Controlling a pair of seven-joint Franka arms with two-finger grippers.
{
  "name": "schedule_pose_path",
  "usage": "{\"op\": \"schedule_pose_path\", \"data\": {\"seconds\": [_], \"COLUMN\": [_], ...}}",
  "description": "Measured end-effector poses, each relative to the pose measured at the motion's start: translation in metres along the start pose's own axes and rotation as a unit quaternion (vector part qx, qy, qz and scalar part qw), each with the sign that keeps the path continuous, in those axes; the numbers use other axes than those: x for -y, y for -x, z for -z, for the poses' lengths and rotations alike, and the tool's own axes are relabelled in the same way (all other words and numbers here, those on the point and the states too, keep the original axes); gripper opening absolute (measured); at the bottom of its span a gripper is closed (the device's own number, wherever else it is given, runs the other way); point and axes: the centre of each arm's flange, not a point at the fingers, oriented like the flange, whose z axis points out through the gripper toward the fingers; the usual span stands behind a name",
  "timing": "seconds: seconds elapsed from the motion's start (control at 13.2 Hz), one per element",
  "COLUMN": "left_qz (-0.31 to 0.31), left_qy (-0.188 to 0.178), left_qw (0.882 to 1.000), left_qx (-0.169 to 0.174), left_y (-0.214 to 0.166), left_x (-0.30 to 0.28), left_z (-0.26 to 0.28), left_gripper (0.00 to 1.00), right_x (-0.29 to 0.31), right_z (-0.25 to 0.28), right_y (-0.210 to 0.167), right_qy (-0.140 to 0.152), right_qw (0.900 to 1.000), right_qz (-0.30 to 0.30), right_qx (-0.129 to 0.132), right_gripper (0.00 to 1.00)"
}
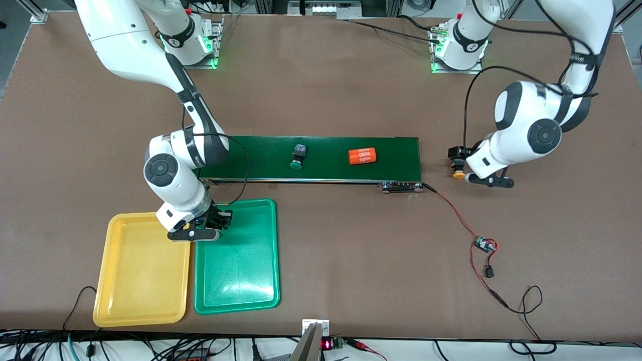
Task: Sort buttons by color to trays
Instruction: 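Place the green button in the green tray while the left gripper grasps a yellow button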
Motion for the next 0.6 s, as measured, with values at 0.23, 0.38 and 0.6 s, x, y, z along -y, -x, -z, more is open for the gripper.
{"op": "schedule_pose_path", "data": {"seconds": [0.23,0.38,0.6], "left_qz": [0.005,0.008,-0.003], "left_qy": [0.001,0.001,-0.013], "left_qw": [1.0,1.0,1.0], "left_qx": [-0.011,-0.014,-0.006], "left_y": [-0.001,0.006,0.012], "left_x": [0.006,0.009,0.013], "left_z": [-0.042,-0.062,-0.073], "left_gripper": [1.0,1.0,1.0], "right_x": [0.0,-0.001,-0.001], "right_z": [-0.018,-0.022,-0.022], "right_y": [0.002,0.003,0.003], "right_qy": [0.0,0.001,0.001], "right_qw": [1.0,1.0,1.0], "right_qz": [0.005,0.004,0.004], "right_qx": [-0.008,-0.007,-0.007], "right_gripper": [0.46,0.56,0.87]}}
